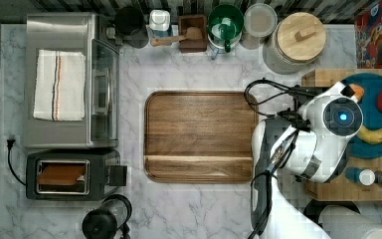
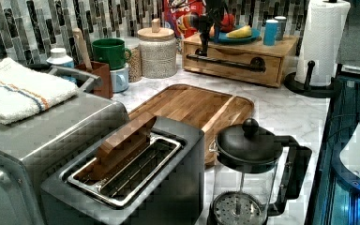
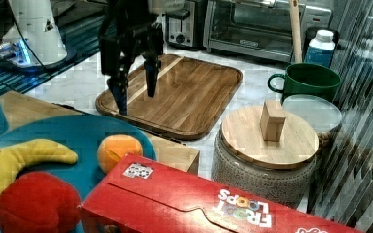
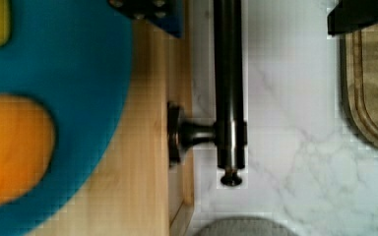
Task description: Open the drawer.
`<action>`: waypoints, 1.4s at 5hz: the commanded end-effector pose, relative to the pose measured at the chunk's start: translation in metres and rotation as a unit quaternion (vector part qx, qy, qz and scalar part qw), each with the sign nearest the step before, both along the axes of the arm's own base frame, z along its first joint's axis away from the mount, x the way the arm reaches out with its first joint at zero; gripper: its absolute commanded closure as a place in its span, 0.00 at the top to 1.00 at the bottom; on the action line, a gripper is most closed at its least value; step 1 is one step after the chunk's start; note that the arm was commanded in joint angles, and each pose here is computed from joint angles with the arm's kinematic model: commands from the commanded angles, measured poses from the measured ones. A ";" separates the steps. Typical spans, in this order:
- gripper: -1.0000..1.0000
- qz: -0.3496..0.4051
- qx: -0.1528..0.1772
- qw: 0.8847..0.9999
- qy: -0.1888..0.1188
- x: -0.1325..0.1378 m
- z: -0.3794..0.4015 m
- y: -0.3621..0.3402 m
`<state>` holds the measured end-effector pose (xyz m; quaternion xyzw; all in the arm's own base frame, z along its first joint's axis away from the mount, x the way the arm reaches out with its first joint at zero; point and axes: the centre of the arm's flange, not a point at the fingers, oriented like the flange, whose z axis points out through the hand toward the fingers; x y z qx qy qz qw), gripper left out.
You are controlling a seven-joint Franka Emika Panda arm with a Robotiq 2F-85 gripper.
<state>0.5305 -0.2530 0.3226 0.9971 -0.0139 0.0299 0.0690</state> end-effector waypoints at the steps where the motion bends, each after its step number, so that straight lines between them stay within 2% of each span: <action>1: 1.00 0.017 -0.009 1.000 -0.010 0.005 -0.043 0.026; 3: 1.00 0.023 -0.017 1.000 -0.004 0.009 -0.055 0.023; 4: 1.00 0.040 -0.006 0.999 0.001 0.013 -0.059 0.021; 5: 1.00 0.052 0.019 0.998 0.026 0.020 -0.053 0.026; 6: 1.00 0.053 0.035 0.997 0.036 0.027 -0.054 0.038; 7: 1.00 0.054 0.054 0.997 0.030 0.029 -0.055 0.056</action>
